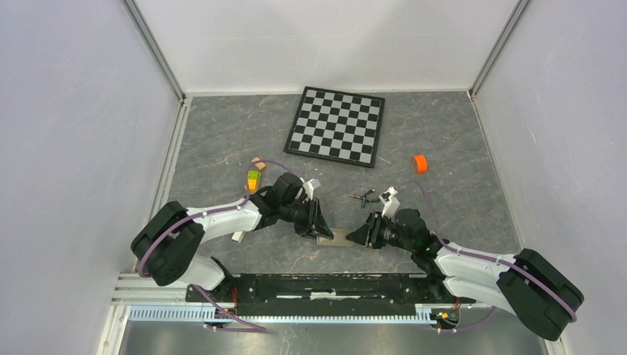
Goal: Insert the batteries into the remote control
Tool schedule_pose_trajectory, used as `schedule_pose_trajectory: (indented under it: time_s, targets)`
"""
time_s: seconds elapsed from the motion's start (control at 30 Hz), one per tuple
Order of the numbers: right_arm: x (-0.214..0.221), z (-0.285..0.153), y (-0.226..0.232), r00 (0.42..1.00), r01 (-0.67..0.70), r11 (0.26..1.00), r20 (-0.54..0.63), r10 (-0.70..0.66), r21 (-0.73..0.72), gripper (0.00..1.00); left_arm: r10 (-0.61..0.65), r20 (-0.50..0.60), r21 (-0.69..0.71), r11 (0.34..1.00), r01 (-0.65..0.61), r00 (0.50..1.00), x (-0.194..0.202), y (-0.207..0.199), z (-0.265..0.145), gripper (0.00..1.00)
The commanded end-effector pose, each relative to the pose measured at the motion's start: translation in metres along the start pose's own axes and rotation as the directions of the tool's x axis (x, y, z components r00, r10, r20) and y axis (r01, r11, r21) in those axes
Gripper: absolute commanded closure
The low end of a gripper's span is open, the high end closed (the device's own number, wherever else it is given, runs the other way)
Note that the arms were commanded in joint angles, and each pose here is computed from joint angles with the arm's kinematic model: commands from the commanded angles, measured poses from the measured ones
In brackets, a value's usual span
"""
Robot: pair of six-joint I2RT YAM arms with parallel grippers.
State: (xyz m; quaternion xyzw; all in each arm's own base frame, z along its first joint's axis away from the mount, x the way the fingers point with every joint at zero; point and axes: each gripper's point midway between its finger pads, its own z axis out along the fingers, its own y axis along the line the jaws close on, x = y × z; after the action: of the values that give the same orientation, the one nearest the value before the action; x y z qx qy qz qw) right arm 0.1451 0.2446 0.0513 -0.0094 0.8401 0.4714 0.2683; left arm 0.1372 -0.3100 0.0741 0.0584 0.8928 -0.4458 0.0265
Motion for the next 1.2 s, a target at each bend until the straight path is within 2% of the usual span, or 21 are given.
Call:
schedule_pose_trajectory:
  time_s: [0.0,0.2,0.47,0.9,1.17]
  targets:
    - [-0.007,-0.008,0.065,1.0,0.007,0.96,-0.008,-0.01,-0.28,0.63,-0.049,-0.044,-0.089,0.995,0.045,0.998,0.013,0.022,0.009,0.98]
    - [-0.016,-0.014,0.089,0.999,0.03,0.926,0.021,-0.024,-0.378,0.65,-0.05,-0.04,-0.091,0.995,0.046,0.998,0.011,0.021,0.01,0.98]
    - [-0.029,-0.014,0.102,0.998,0.053,0.915,0.056,-0.033,-0.4,0.66,-0.072,-0.001,-0.152,0.986,0.071,0.997,0.007,0.03,0.007,0.98]
    - [-0.043,-0.013,0.105,0.992,0.077,0.924,0.118,-0.035,-0.374,0.68,-0.078,0.082,-0.229,0.969,0.095,0.994,-0.006,0.035,-0.001,0.98]
    - [-0.05,-0.004,0.079,0.989,0.09,0.971,0.137,-0.061,-0.222,0.67,-0.061,0.124,-0.281,0.955,0.094,0.99,-0.011,0.04,-0.01,0.98]
